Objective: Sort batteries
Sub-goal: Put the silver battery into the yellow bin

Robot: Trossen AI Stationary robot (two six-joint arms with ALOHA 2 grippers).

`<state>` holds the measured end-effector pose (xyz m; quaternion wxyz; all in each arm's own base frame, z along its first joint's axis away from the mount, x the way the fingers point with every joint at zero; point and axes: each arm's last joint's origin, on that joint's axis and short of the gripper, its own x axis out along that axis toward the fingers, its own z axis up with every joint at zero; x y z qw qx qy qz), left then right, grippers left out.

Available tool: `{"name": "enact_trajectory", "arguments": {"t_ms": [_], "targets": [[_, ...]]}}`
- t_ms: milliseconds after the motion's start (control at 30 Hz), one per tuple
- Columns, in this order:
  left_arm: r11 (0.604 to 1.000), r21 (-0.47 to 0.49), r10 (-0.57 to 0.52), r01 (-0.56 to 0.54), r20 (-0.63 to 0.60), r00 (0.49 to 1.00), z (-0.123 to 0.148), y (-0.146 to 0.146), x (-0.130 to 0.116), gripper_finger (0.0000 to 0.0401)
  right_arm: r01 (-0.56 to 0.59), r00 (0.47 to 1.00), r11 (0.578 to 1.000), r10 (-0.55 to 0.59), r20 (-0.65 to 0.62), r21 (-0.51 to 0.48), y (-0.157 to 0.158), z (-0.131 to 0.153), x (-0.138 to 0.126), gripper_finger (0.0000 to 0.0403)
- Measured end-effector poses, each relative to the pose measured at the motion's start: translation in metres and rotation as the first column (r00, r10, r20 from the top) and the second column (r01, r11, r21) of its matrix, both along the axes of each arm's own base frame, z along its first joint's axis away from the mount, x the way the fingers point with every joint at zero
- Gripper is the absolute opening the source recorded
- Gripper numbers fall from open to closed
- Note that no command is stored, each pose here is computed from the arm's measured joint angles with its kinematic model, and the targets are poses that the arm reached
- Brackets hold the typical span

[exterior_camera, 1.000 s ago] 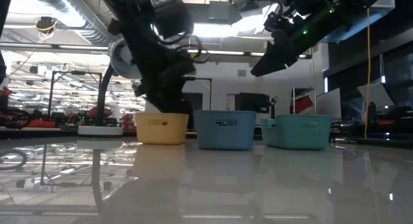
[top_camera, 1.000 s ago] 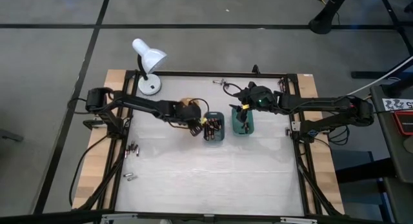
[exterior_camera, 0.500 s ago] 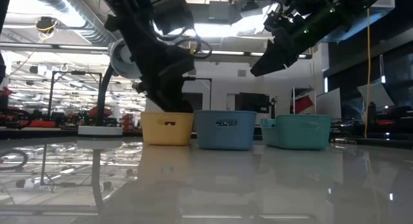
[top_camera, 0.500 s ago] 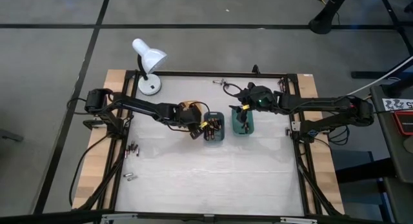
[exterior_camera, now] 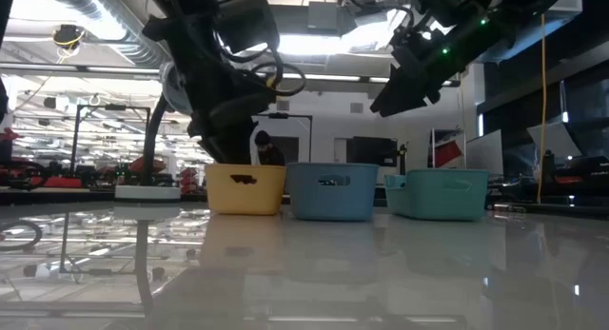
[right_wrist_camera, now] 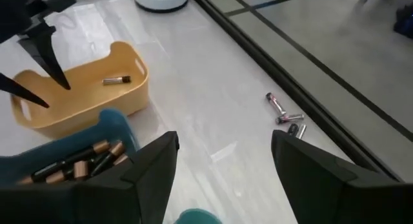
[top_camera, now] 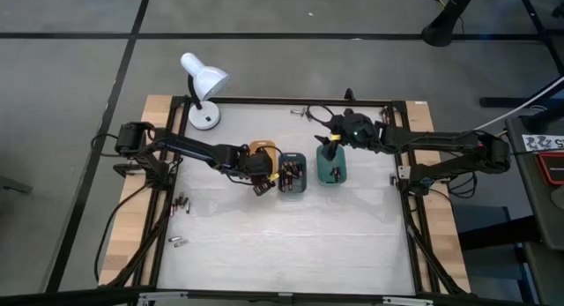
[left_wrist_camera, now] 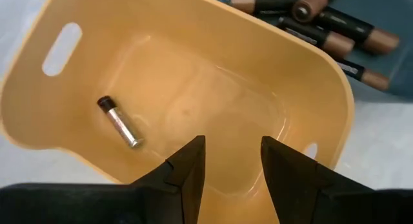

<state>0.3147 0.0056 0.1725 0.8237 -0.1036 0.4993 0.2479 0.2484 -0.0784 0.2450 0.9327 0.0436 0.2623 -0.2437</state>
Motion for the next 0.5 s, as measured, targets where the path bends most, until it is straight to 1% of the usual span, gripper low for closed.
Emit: {"name": "enact_trajectory", "arguments": {"t_ms": [133,267,400,500], "targets": [[0.999,0.010,-0.045,0.045,-0.012,0.999,0.000,-0.007,0.000,0.0141,-0.001,1.000,1.000,0.001,0.013,-0.006,0.000,0.001,0.001,0.0253],[0.997,0.020,-0.074,0.074,-0.011,0.997,0.003,-0.008,-0.001,0.0140,0.010,0.999,0.999,-0.008,0.033,-0.034,-0.001,0.004,0.002,0.0253],[0.993,0.042,-0.114,0.114,0.007,0.993,0.017,-0.007,-0.007,0.0140,0.018,0.999,0.999,-0.016,0.047,-0.033,-0.003,0.005,0.002,0.0253],[0.990,0.063,-0.127,0.124,0.042,0.991,0.033,-0.004,-0.013,0.0140,0.025,0.999,0.999,-0.024,0.048,-0.025,-0.006,0.005,0.001,0.0253]]}}
